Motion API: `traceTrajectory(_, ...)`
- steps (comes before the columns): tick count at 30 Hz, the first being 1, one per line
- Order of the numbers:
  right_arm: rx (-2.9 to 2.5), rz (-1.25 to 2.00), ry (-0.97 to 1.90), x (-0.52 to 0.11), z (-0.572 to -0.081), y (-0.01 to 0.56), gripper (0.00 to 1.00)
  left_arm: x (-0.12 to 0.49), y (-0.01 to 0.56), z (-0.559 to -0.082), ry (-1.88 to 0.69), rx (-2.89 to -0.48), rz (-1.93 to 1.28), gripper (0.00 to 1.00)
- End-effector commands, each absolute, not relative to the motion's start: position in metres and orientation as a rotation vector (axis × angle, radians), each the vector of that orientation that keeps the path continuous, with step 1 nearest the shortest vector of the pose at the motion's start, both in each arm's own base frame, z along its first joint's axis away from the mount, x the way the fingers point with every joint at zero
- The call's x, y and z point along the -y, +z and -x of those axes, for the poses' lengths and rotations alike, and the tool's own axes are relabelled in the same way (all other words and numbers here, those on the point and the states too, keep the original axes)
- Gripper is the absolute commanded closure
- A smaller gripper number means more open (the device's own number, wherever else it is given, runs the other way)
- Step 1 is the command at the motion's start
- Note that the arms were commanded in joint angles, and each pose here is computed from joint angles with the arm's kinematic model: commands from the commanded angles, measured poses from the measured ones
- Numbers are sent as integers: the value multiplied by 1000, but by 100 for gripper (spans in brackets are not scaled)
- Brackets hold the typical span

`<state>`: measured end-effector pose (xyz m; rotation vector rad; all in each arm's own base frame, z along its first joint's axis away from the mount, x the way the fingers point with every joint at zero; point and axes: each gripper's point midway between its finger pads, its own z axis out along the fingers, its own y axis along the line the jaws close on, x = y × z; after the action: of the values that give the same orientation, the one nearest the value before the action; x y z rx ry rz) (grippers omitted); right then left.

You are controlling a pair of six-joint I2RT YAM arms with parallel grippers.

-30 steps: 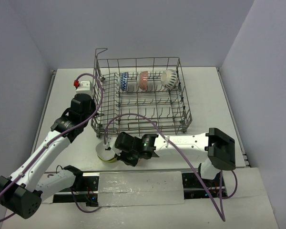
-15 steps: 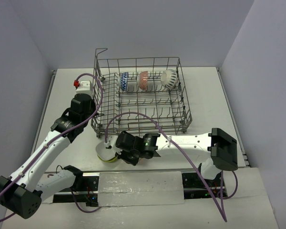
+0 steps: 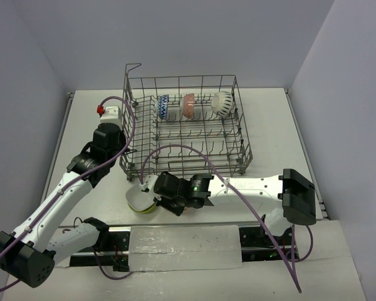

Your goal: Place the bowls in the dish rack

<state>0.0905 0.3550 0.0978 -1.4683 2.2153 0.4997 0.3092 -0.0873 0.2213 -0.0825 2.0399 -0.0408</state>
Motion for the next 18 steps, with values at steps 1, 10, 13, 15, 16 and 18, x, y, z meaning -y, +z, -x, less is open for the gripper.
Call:
traceTrajectory(1,-2218,1404,481,-352,-97,119,100,84,220,-301,-24,-2072,41,100)
traceTrajectory(10,-2194,1354,438,-347,-105,136,100,85,219,-301,-23,-2076,39,100)
traceTrajectory(13,-2186,1351,429,-347,-107,142,100,85,219,-301,-25,-2074,38,100)
traceTrajectory(15,-2177,1347,433,-349,-107,147,100,85,220,-301,-26,-2072,40,100)
traceTrajectory(16,-2173,1348,435,-350,-107,148,100,85,220,-301,-27,-2073,39,100)
traceTrajectory(18,-2165,1348,436,-350,-107,152,100,85,221,-301,-28,-2070,39,100)
